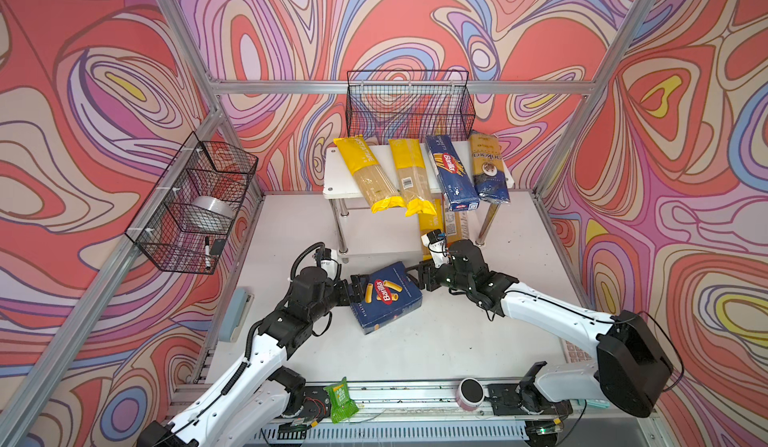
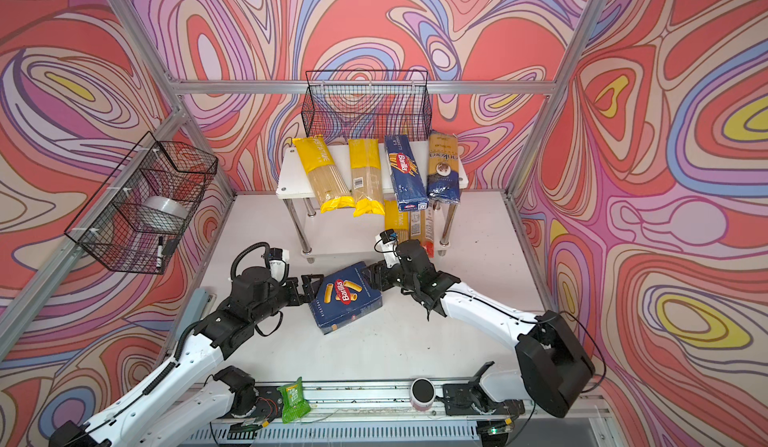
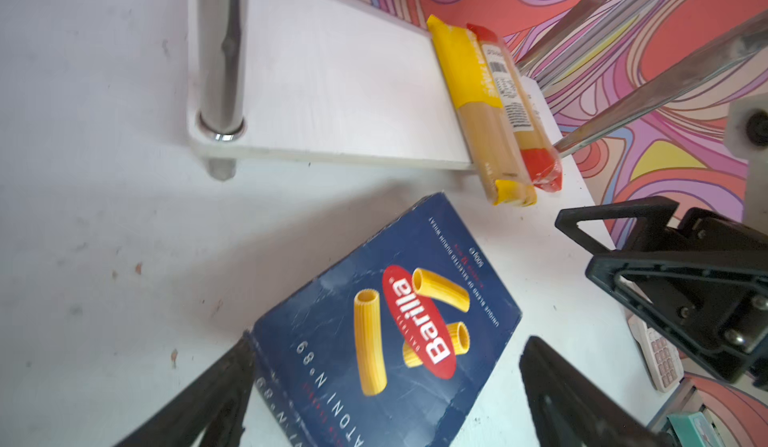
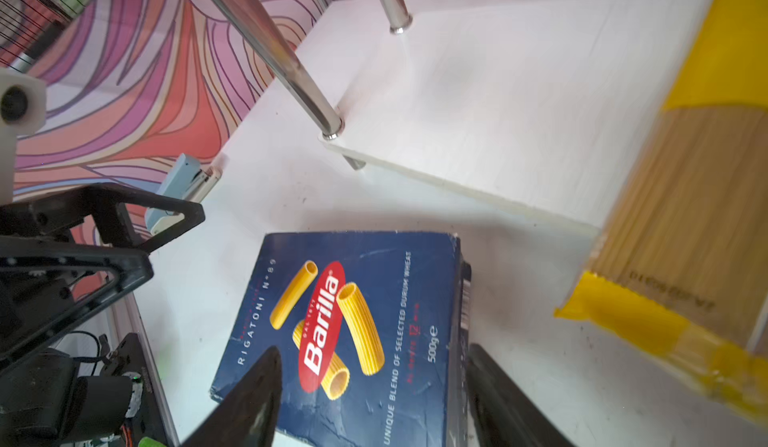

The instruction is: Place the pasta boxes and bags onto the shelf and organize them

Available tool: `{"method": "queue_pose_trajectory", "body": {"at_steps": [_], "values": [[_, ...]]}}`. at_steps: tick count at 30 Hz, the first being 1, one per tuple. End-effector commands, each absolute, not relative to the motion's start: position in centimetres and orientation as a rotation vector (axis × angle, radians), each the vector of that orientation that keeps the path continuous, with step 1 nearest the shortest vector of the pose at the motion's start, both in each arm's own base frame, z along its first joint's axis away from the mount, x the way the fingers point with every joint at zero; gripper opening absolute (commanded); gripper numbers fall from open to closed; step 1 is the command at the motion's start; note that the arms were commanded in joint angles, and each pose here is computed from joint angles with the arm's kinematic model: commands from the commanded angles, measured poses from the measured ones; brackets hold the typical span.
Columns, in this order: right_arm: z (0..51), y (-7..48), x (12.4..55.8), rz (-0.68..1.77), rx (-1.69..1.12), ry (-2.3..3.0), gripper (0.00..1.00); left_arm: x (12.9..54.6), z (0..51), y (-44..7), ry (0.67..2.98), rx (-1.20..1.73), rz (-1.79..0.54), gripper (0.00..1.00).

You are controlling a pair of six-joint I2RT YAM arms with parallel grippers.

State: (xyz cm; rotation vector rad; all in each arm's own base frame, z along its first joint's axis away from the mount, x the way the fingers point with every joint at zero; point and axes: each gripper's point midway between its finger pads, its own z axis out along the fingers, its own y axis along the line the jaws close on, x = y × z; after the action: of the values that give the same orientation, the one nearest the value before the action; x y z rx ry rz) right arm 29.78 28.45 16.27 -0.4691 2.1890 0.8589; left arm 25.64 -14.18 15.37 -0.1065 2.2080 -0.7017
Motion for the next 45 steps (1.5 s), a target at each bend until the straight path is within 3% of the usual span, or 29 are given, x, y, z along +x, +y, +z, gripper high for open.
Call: {"method": "queue_pose_trajectory", "body": {"at_steps": [1,15,45], "values": [[14.4,28.3,28.8,0.868,-0.477,2.253,0.73,23.6,11.9,-13.1,2.307,-0.221,-0.702,1.0],[10.4,28.3,28.1,0.867,-0.501,2.332,0.75,22.0,9.1,-14.4,2.307,-0.246,-0.865,1.0],[7.5,29.2,27.5,0.953,-0.494,2.356,0.75,23.1,9.9,-18.3,2.237,-0.037,-0.943,1.0]]}}
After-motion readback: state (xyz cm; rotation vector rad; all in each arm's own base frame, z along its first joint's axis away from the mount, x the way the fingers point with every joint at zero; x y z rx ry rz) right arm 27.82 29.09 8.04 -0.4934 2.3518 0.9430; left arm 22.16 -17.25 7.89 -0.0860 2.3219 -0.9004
